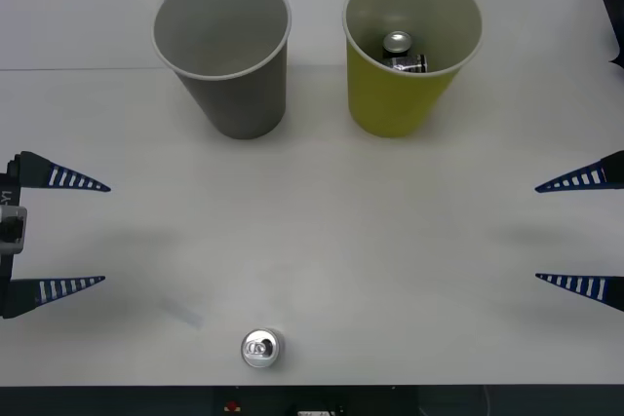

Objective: Put the can into the green bin and the plastic bottle into the gray bin

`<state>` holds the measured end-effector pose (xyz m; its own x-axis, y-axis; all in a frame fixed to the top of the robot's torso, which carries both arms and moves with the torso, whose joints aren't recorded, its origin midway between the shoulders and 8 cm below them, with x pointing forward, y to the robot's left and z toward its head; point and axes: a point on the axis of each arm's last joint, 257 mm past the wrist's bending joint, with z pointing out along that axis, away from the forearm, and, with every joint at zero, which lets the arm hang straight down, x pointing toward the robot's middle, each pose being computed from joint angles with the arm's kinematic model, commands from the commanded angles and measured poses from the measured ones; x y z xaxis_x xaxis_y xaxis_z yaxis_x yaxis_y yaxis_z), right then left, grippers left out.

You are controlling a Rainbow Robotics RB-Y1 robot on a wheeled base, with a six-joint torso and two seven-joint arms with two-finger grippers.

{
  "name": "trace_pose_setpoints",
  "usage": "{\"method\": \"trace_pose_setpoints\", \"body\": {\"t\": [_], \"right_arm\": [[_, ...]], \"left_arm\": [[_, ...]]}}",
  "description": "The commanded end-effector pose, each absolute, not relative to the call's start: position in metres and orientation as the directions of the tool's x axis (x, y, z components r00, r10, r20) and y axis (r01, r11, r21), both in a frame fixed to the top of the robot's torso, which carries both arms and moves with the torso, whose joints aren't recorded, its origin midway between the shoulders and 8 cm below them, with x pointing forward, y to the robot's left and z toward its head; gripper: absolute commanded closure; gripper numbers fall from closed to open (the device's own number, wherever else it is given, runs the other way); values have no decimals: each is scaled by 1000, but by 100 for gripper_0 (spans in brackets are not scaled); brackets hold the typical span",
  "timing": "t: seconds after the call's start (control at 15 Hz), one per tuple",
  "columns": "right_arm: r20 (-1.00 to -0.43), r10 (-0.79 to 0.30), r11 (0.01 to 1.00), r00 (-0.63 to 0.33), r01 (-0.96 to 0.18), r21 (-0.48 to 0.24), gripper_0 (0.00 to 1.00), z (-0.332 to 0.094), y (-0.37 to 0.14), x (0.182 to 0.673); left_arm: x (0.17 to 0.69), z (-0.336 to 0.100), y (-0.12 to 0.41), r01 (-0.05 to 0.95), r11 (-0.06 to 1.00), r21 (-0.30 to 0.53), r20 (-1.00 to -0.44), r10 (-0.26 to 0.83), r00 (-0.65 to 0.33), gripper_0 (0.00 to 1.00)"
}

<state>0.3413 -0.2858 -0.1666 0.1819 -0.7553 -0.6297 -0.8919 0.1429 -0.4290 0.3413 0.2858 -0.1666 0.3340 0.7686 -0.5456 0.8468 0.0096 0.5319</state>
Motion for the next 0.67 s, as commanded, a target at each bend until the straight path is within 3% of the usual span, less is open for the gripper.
{"method": "trace_pose_setpoints", "body": {"t": [0.07,0.2,0.47,0.67], "right_arm": [[-630,-755,143,182,-892,-429,0,-167,-286,341],[-630,-755,143,182,-892,-429,0,-167,-286,341],[-630,-755,143,182,-892,-429,0,-167,-286,341],[-630,-755,143,182,-892,-429,0,-167,-286,341]], "left_arm": [[341,-167,286,847,10,532,-546,769,334,0],[348,-156,281,829,59,557,-578,744,335,0],[348,-155,282,822,50,568,-571,743,349,0],[338,-162,286,852,42,522,-602,726,332,0]]}}
